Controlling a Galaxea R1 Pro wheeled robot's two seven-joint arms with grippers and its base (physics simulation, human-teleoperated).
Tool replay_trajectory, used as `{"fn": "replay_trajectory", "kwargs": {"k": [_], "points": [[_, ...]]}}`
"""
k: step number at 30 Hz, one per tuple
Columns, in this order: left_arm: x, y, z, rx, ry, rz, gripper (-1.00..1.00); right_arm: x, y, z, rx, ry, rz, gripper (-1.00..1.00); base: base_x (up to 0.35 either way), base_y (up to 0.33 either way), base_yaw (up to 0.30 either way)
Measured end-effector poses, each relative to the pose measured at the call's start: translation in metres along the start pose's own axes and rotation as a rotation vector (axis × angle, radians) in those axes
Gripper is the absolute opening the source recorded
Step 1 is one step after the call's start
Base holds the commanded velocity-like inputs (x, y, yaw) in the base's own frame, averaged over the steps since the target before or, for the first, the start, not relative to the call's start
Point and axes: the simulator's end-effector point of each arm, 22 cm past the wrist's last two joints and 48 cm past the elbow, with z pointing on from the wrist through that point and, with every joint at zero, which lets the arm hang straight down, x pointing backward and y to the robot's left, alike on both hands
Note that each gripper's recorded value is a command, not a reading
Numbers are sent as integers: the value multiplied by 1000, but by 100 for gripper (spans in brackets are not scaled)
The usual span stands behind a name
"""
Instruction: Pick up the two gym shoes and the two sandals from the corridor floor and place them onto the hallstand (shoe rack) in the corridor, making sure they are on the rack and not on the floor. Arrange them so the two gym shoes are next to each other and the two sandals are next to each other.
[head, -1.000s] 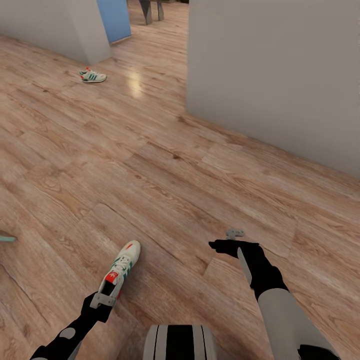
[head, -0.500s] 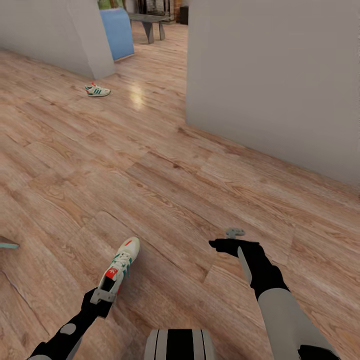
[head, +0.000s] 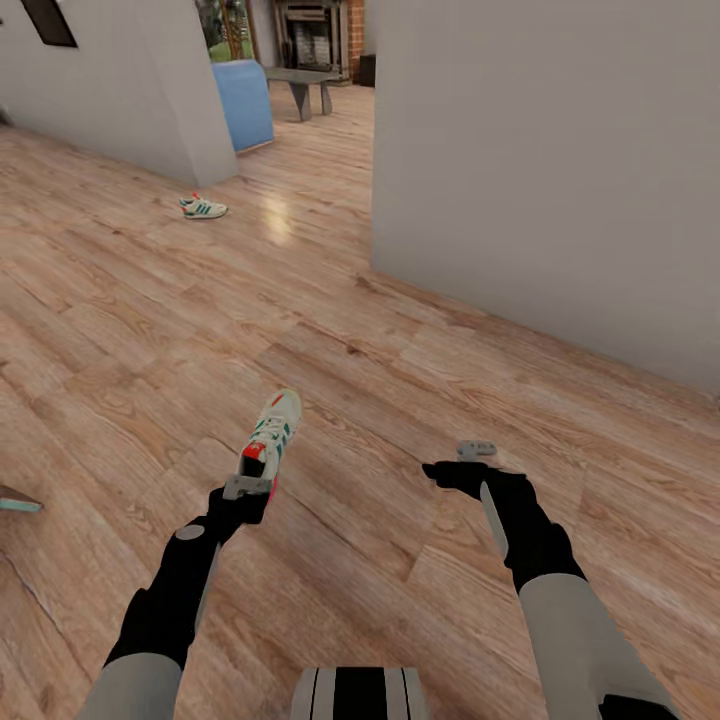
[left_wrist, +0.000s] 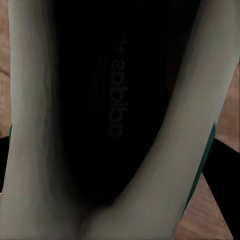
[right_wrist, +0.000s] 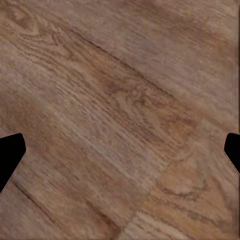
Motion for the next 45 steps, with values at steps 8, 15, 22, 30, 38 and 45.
{"fn": "replay_trajectory", "kwargs": {"k": [8, 15, 22, 30, 38, 45], "points": [[-31, -10, -17, 25, -16, -105, -100, -33, 4, -21, 0, -65, -13, 100, 0, 0, 0], [-52, -9, -29, 26, -49, -108, -100, -54, 10, -39, -4, -106, -20, 100, 0, 0, 0], [-66, -10, -42, 28, -54, -115, -100, -74, 15, -57, -7, -145, -27, 100, 0, 0, 0], [-89, -10, -57, 28, -86, -115, -100, -95, 21, -79, -10, -182, -34, 100, 0, 0, 0], [-111, -9, -72, 29, -98, -115, -100, -115, 26, -97, -11, -195, -37, 100, 0, 0, 0], [-125, -8, -81, 28, -109, -113, -100, -127, 29, -108, -12, -206, -39, 100, 0, 0, 0]]}}
